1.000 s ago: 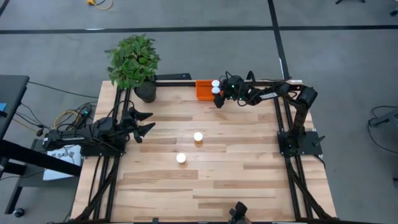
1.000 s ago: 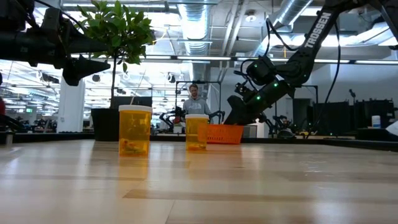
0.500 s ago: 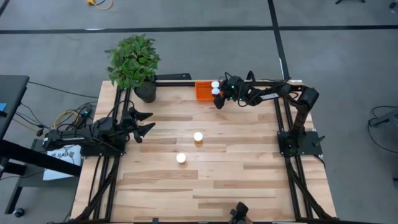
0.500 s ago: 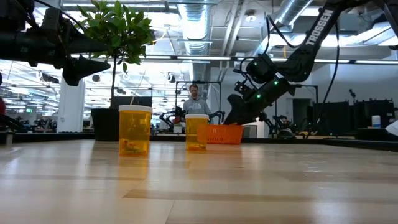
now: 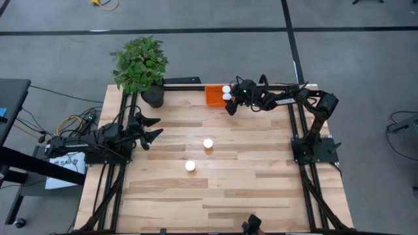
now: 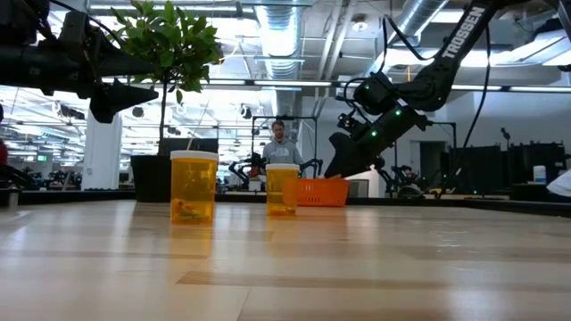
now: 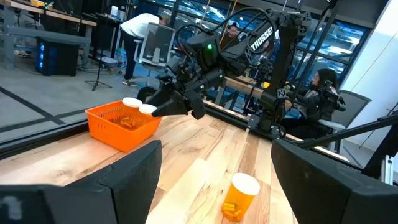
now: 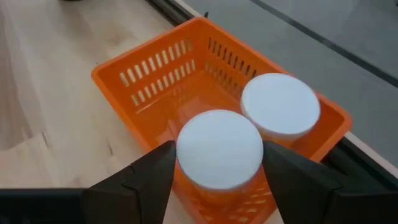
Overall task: Pick and place pill bottles into a basket
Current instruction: Put the orange pill bottle into the orange bin
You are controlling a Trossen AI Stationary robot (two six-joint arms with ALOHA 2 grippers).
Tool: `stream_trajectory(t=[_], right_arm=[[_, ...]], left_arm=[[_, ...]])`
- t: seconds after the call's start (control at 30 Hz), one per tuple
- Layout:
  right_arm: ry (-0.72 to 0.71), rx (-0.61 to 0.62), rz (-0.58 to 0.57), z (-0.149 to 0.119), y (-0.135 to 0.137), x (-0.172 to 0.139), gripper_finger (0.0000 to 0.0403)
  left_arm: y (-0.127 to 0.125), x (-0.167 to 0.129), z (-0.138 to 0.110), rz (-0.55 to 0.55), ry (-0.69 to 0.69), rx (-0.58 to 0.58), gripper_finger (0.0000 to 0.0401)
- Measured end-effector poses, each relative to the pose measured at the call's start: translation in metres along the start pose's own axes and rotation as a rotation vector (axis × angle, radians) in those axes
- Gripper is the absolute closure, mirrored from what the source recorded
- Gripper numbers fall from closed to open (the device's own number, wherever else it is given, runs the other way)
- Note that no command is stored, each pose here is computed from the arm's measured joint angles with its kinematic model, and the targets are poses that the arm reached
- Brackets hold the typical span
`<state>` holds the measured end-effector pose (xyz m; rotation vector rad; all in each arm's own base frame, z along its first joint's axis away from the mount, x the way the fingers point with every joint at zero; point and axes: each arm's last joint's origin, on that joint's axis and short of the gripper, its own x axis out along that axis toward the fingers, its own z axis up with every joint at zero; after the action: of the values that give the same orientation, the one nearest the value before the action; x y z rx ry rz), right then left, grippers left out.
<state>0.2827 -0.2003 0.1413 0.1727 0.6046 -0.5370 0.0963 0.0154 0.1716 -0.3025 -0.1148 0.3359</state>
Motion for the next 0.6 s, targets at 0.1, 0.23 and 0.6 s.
stream_trajectory(t=[0.1,0.23,0.6], right_arm=[[0.003,-0.003,0.004,-0.0003,0.0018,0.0001,0.0171],[0.003,-0.003,0.002,-0.0003,0.0020,0.0001,0.0171],[0.005,-0.018,-0.023,-0.0004,0.0005,0.0001,0.0171]], left_arm=[[0.0000,0.0000,0.0000,0.000,0.000,0.000,0.0108],[0.0000,0.0000,0.0000,0.000,0.000,0.000,0.0108],[0.0000,0.0000,0.0001,0.000,0.000,0.000,0.0108]])
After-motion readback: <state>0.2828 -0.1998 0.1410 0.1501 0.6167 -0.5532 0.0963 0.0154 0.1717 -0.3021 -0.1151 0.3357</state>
